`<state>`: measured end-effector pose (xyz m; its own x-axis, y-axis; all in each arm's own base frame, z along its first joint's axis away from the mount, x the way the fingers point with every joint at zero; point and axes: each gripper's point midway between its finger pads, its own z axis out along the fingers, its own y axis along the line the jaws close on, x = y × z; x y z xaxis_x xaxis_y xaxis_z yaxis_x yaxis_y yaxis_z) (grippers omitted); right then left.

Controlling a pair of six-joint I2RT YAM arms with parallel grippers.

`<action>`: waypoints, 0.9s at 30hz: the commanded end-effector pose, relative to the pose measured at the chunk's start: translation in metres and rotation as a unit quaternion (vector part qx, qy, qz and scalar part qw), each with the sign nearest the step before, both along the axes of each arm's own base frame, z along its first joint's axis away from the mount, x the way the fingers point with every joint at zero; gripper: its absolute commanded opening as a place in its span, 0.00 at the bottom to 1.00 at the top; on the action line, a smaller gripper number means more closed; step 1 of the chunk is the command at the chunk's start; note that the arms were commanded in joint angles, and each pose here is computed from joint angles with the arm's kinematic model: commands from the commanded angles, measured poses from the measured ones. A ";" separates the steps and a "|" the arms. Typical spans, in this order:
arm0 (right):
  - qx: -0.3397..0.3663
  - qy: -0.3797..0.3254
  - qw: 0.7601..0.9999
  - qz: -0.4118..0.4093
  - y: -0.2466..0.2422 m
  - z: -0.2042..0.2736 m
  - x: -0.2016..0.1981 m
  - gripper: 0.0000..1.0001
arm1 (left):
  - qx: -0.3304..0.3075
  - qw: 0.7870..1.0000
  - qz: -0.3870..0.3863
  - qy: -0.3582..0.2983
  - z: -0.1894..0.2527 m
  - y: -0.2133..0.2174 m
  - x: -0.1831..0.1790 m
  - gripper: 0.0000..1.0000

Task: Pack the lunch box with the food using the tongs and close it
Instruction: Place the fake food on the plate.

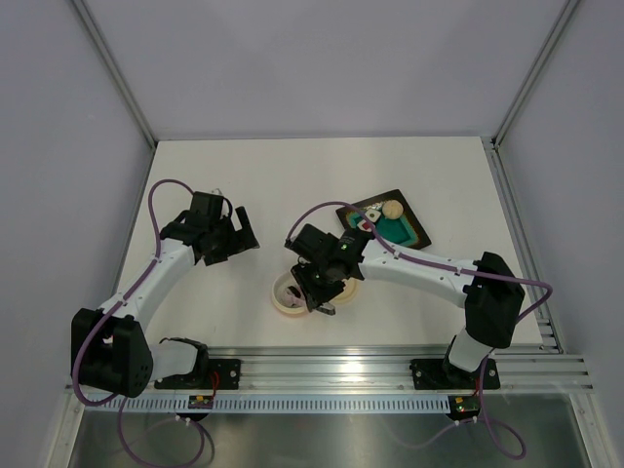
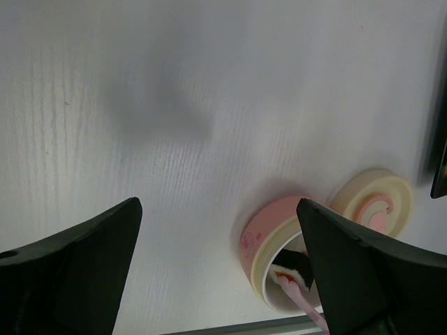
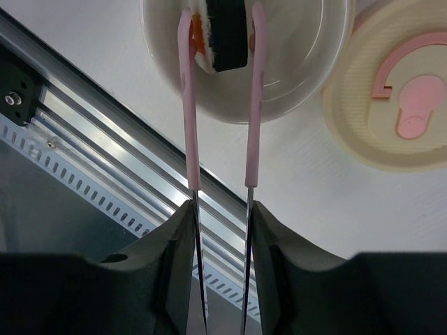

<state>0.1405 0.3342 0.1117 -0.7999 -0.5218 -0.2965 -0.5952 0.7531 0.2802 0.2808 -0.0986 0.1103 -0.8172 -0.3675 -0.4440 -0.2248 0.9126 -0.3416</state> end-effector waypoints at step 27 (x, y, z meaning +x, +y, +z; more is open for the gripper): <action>0.022 -0.075 0.996 -0.035 -0.004 0.051 0.026 0.33 | -0.016 1.000 -0.012 -0.021 0.007 -0.006 0.010 0.98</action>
<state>0.1561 0.3282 0.1346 -0.7913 -0.4928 -0.3619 -0.5859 0.7804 0.2183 0.2803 -0.1004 0.1106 -0.8204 -0.3664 -0.4390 -0.2199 0.9108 -0.3493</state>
